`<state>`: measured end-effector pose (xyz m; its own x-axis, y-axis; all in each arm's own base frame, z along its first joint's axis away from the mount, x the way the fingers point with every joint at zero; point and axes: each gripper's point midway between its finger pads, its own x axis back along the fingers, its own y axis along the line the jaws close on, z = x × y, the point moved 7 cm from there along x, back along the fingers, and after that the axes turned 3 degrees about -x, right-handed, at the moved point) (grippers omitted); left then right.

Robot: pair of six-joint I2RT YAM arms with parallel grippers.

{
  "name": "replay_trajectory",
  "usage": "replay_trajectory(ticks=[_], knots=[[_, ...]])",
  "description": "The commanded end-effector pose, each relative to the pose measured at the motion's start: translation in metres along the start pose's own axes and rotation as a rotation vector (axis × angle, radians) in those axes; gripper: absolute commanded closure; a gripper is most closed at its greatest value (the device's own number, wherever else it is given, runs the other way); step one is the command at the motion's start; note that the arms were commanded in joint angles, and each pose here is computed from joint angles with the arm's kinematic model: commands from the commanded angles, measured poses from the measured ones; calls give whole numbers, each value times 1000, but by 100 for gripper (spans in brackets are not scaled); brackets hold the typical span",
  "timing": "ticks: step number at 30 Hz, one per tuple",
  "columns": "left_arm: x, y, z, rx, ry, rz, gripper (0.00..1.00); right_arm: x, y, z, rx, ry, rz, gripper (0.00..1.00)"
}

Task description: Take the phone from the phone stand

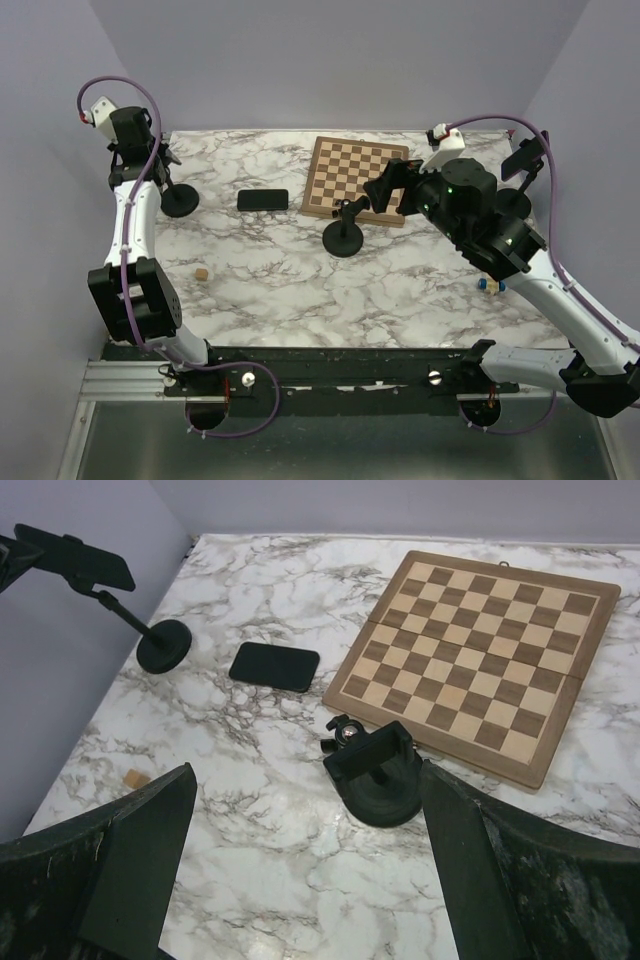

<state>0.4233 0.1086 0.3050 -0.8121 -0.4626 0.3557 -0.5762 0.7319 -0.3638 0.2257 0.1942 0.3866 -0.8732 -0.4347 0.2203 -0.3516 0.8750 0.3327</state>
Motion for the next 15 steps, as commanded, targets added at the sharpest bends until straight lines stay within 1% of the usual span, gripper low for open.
replay_trajectory(ticks=[1,6,9,15], knots=[[33,18,-8,-27,-39,-50,100,-6,3,5,1,9,-29,0],[63,23,-2,-18,-21,-9,100,-11,7,9,-7,23,-51,0],[84,22,5,-44,-3,75,100,-12,9,10,-13,28,-64,0],[124,19,34,-92,40,241,100,-15,10,11,-18,28,-69,0]])
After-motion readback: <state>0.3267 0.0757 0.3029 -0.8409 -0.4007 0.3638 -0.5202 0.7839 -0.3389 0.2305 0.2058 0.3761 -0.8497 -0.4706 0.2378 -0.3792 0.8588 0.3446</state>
